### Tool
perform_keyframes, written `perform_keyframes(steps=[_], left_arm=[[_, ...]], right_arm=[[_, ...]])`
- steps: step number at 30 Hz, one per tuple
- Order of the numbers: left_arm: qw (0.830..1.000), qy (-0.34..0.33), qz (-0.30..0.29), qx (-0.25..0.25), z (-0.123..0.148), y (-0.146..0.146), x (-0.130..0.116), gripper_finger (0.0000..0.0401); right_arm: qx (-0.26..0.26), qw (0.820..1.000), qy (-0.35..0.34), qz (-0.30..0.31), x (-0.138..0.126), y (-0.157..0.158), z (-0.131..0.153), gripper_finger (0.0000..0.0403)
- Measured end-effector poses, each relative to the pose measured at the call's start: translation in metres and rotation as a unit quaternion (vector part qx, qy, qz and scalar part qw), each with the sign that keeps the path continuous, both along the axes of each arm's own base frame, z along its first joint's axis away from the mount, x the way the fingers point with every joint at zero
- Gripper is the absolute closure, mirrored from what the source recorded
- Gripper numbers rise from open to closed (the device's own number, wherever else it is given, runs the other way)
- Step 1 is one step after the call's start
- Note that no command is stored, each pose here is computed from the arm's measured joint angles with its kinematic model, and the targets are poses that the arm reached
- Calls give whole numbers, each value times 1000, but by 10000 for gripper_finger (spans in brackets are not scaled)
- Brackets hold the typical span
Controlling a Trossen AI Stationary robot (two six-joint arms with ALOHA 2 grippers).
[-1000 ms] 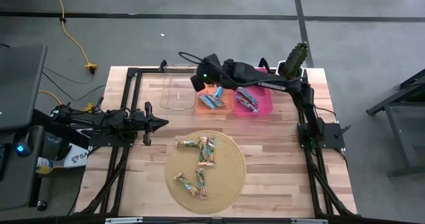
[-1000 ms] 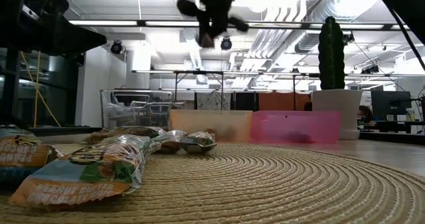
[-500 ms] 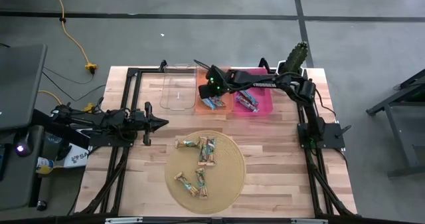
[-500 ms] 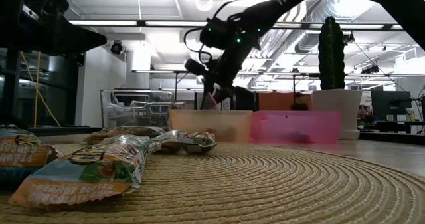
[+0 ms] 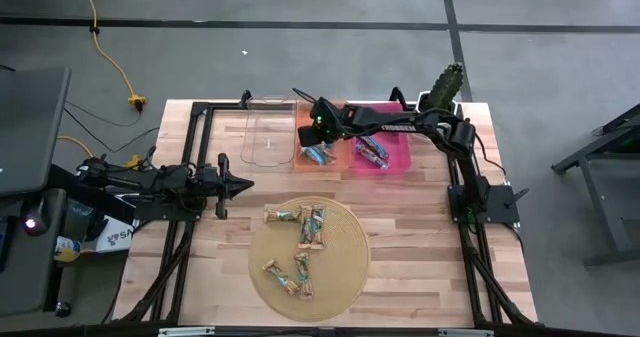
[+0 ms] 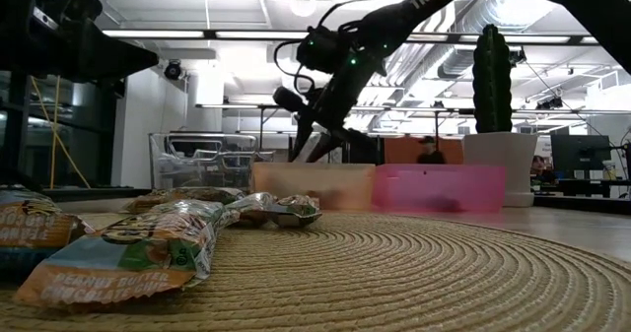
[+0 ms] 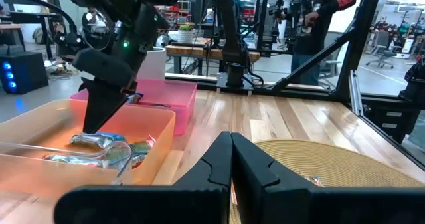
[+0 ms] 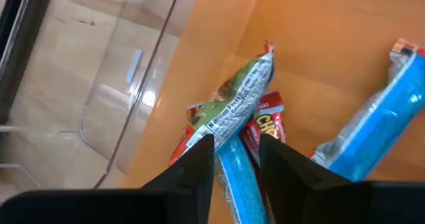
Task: Pick and place Granola Bars by type
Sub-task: Put the yellow granola bar into the transparent bin
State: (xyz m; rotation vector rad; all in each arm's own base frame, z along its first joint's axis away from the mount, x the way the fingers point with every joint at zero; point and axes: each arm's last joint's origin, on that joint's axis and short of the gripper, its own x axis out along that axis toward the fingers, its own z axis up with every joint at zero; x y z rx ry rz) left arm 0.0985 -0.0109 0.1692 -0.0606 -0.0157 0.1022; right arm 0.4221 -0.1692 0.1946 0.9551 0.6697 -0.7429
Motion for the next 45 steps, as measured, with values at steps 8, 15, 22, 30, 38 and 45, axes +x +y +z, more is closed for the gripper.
perform_keyframes(steps=[8, 15, 22, 30, 38, 45], left_arm=[[1000, 0, 0, 0, 0, 0, 0, 400], [1000, 0, 0, 0, 0, 0, 0, 400], [1000, 0, 0, 0, 0, 0, 0, 400], [1000, 0, 0, 0, 0, 0, 0, 400], [1000, 0, 0, 0, 0, 0, 0, 400], [1000, 0, 0, 0, 0, 0, 0, 400]], right_arm=[[-62, 996, -40, 48, -1, 0, 28, 293], [-164, 972, -103, 130, -10, 12, 85, 293], [-276, 914, -181, 235, -18, 49, 142, 293], [-348, 851, -205, 335, -14, 100, 161, 290], [-319, 841, -161, 407, -11, 145, 144, 256], [-284, 836, -101, 458, -13, 175, 125, 229]])
